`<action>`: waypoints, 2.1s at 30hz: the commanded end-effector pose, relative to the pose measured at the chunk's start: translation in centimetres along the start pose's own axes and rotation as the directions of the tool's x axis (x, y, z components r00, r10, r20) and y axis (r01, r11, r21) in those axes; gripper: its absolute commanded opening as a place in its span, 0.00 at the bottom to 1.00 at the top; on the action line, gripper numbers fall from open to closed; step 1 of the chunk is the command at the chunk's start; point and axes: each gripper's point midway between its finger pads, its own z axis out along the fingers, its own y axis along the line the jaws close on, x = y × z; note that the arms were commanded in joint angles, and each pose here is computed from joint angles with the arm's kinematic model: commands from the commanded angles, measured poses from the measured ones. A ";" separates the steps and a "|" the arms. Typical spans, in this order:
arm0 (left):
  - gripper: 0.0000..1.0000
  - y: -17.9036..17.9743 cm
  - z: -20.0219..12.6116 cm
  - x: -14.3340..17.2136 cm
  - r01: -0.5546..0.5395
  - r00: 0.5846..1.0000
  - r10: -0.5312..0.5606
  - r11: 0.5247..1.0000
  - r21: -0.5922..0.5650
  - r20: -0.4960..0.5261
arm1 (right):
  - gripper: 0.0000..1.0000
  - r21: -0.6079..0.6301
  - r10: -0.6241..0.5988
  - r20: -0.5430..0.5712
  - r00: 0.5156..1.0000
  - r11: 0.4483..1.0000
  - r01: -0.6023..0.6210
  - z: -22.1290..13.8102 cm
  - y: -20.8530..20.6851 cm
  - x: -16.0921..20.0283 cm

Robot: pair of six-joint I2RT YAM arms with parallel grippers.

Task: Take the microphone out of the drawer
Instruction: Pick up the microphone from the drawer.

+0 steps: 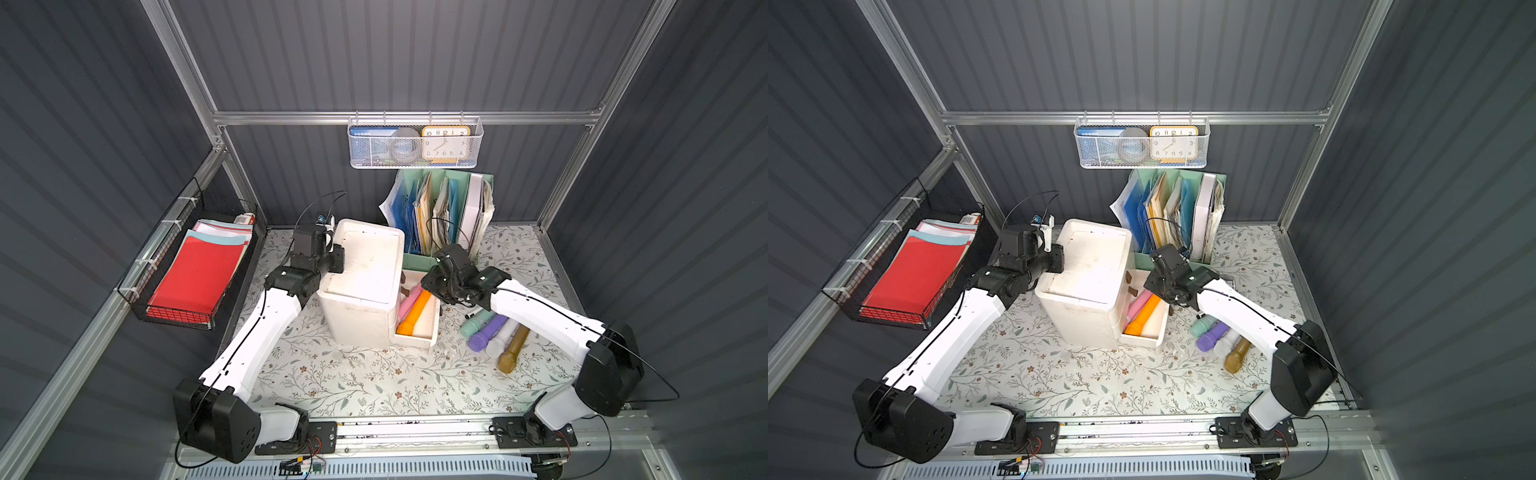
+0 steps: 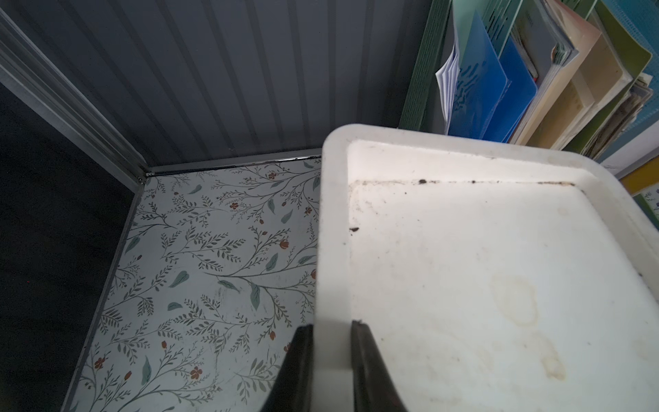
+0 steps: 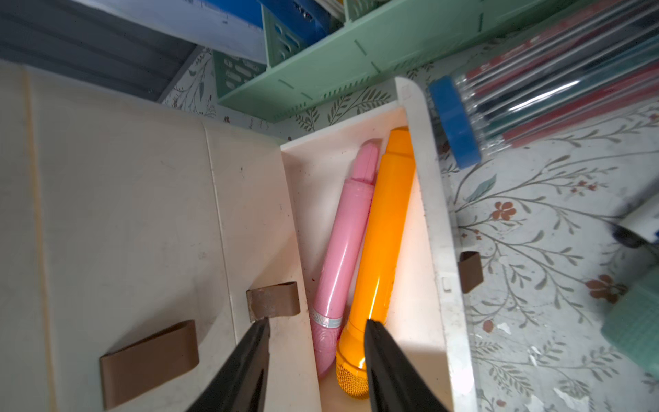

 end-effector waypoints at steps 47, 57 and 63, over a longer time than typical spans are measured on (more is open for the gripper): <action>0.05 -0.7 2.2 8.2 -0.020 0.963 0.026 0.999 0.026 -0.267 | 0.35 0.297 0.027 -0.183 0.983 0.955 0.029 10.4 -6.1 6.8; 0.05 -0.7 2.2 8.4 -0.020 0.962 0.027 0.999 0.026 -0.271 | 0.28 0.220 -0.016 -0.078 0.997 0.975 0.033 7.1 -3.5 3.8; 0.05 -0.7 2.2 8.4 -0.020 0.962 0.026 0.999 0.025 -0.271 | 0.24 0.149 -0.049 -0.002 0.999 0.988 0.049 4.4 -1.4 1.7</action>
